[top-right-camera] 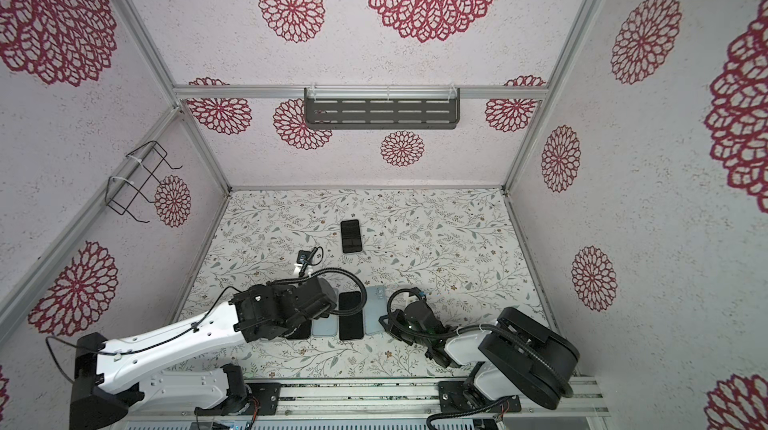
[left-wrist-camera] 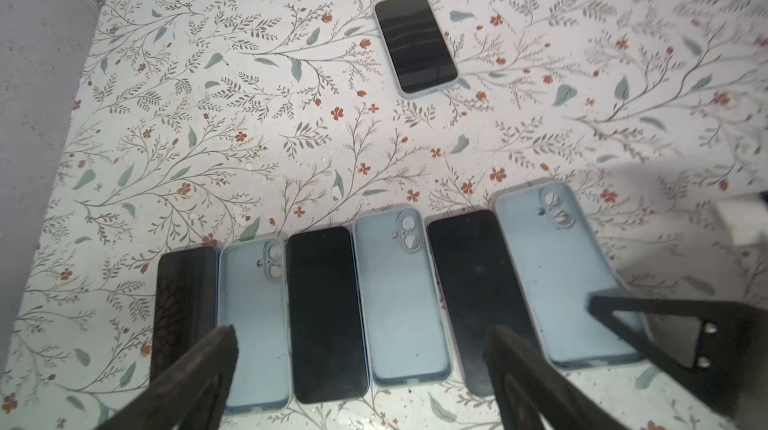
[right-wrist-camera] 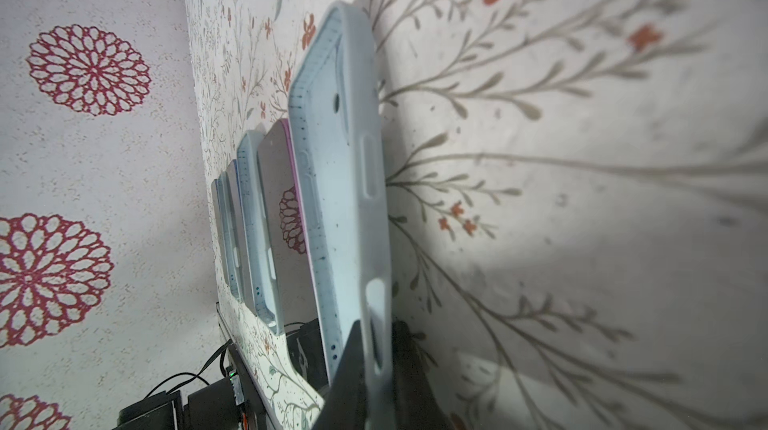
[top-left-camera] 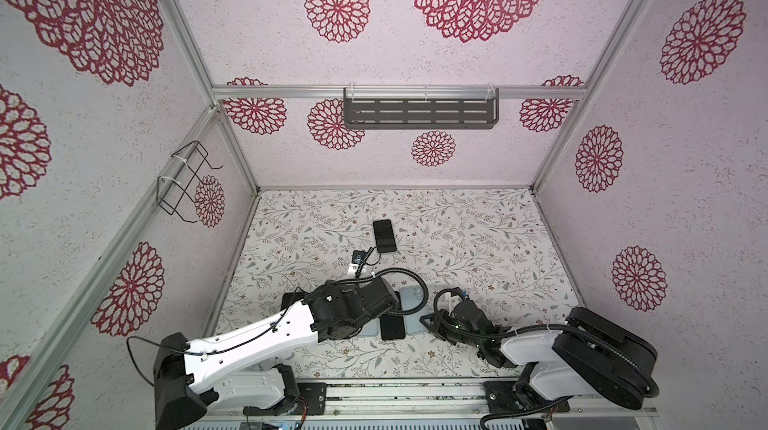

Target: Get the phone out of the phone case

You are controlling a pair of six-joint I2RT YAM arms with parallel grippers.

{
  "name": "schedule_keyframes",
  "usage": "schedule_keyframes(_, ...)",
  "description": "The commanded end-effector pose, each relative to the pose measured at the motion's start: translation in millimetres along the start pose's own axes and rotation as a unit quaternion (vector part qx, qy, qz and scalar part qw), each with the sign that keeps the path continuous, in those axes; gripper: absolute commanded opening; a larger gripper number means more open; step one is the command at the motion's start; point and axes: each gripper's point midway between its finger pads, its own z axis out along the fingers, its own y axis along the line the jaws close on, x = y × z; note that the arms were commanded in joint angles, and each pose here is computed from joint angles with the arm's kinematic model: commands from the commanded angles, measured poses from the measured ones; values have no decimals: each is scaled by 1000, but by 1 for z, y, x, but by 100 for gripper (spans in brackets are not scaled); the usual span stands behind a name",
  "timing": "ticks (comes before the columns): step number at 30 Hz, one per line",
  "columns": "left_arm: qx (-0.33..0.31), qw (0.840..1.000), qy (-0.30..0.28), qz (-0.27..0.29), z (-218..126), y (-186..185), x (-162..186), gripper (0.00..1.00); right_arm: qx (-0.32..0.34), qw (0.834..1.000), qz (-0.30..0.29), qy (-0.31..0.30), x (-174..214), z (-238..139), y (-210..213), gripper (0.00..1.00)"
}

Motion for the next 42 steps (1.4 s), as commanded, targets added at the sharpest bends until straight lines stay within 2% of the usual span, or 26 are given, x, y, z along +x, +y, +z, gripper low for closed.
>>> schedule_keyframes(1,36,999,-18,-24,-2,-3,-20,97,-15,1000,11,-13,1,7,11,0)
schedule_keyframes(9,39,998,-20,-54,6,4,-41,97,-30,999,30,-5,16,18,17,0)
schedule_keyframes(15,47,996,8,-81,25,1,-50,97,-14,1000,11,13,24,18,17,39)
schedule_keyframes(20,60,990,49,-120,54,0,-51,97,30,999,-33,10,23,4,7,94)
schedule_keyframes(21,62,987,60,-133,61,2,-51,97,45,998,-47,11,22,-1,4,99)
schedule_keyframes(28,59,977,114,-171,112,-2,-55,97,138,978,-158,-20,-3,-43,5,99)
schedule_keyframes(34,63,969,147,-188,157,-10,-61,97,144,969,-196,-52,-20,-72,21,99)
schedule_keyframes(42,56,961,174,-210,212,-3,-72,97,150,954,-251,-70,-39,-88,51,99)
